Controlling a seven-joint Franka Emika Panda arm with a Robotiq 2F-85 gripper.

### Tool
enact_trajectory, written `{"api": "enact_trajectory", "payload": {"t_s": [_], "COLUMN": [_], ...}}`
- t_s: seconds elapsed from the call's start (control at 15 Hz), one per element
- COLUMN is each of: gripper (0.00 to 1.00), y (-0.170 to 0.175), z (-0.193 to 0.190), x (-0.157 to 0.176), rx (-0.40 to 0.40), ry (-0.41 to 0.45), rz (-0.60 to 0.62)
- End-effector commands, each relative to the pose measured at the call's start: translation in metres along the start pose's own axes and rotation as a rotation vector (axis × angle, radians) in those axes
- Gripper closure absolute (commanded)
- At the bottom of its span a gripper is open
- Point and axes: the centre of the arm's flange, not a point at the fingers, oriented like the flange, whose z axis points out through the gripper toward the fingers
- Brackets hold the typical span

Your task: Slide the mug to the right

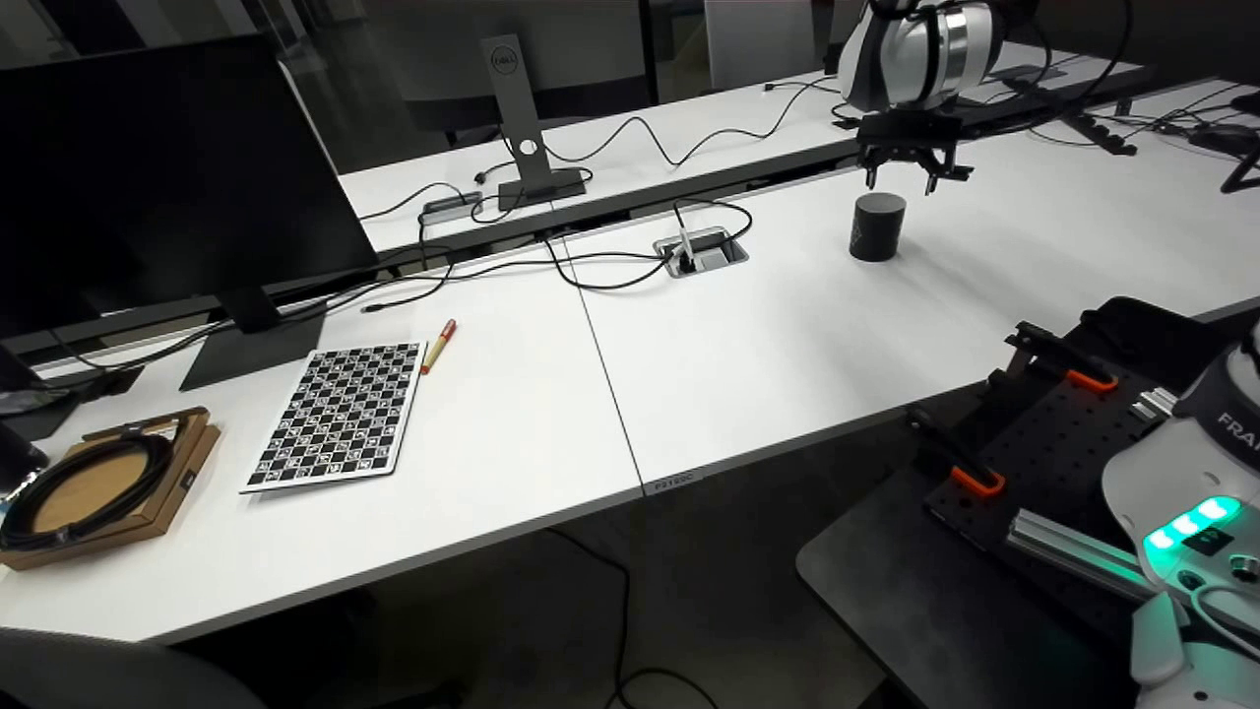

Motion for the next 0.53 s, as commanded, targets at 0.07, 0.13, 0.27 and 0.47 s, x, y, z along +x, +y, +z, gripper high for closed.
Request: {"api": "enact_trajectory", "payload": {"t_s": [0.07,0.13,0.27,0.47], "gripper": [0.00,0.00,0.00,0.00], "y": [-0.002,-0.005,-0.015,-0.041], "z": [-0.049,-0.060,-0.083,-0.114], "x": [-0.003,-0.004,-0.016,-0.047], "rx": [0.045,0.062,0.115,0.178], "ry": [0.087,0.107,0.146,0.196], "rz": [-0.009,-0.026,-0.103,-0.262]}}
